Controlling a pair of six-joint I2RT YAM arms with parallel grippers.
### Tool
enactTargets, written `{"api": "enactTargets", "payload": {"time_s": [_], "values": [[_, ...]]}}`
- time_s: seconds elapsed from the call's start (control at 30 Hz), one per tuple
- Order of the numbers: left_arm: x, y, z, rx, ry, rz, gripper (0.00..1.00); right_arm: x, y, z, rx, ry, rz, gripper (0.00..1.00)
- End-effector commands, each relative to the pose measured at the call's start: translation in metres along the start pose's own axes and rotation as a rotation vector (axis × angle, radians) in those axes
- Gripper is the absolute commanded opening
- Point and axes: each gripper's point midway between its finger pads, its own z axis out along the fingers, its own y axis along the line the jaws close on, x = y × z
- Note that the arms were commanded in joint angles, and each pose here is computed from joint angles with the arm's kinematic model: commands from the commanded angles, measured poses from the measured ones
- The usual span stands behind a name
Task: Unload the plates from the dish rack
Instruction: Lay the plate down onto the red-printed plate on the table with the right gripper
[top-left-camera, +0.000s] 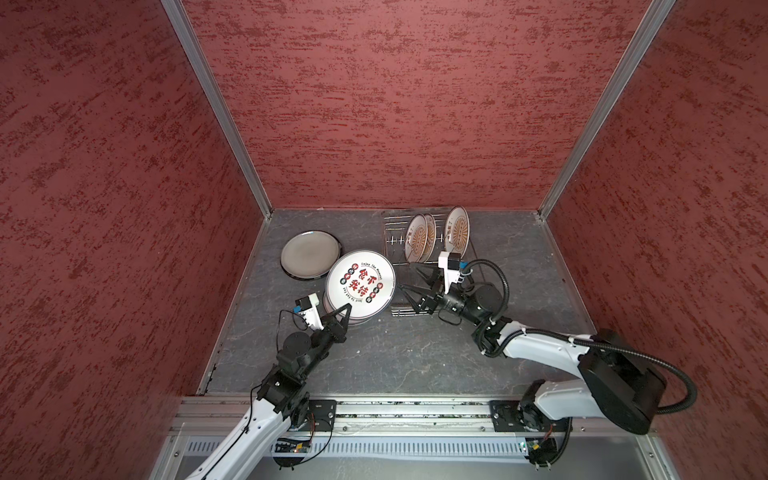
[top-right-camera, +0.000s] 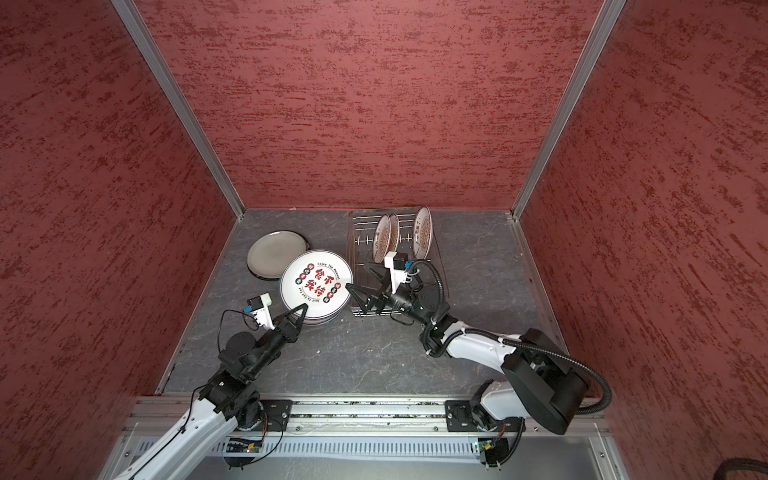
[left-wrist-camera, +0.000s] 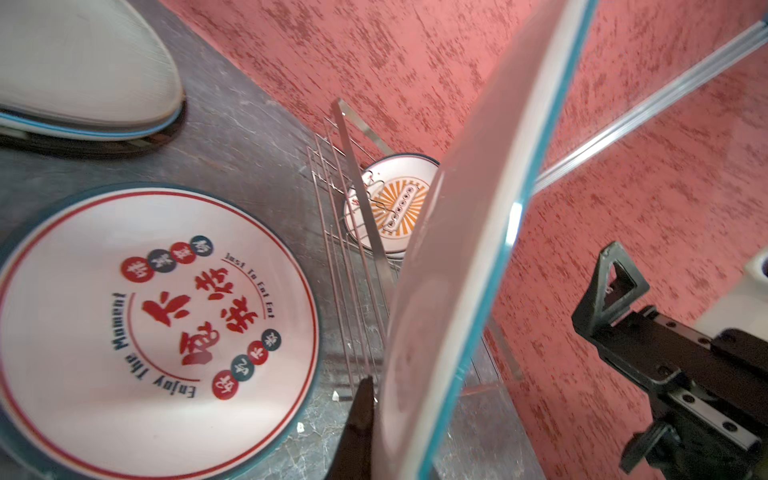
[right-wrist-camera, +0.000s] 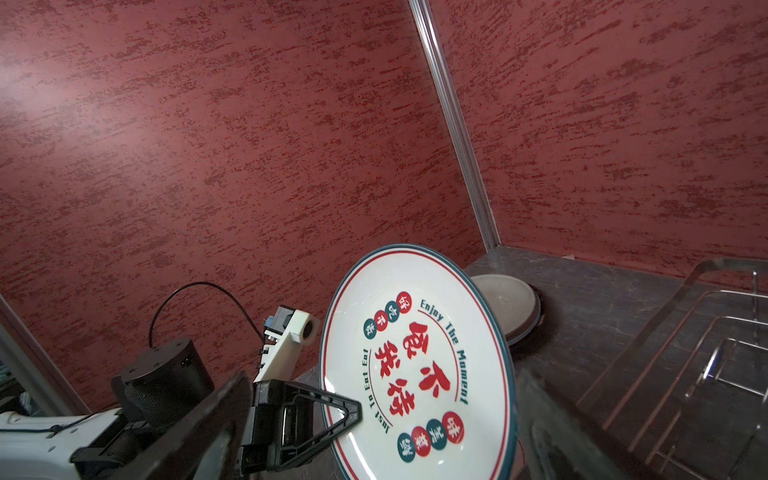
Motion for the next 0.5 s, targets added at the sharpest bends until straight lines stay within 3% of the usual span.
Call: {"api": "enactTargets", "payload": {"time_s": [0.0, 0.17, 0.27, 0.47], "values": [[-0.013, -0.002, -0.002, 0.030, -0.034, -0.096, 0.00, 0.008, -0.015, 0.010, 0.090, 0.031, -0.020, 0.99], [-0.019, 0.018, -0.003, -0.023, -0.053, -0.178, 0.00, 0.018, -0.017, 0.024, 0.112, 0.086, -0.040, 0.99], [-0.020, 0.027, -0.004, -0.055, -0.059, -0.219, 0.00, 0.040, -0.017, 0.037, 0.115, 0.181, -0.068, 0.99], [-0.013, 0.033, -0.002, -0.133, 0.010, -0.274, 0.00, 0.069, -0.025, 0.058, 0.216, 0.307, -0.150, 0.99]]}}
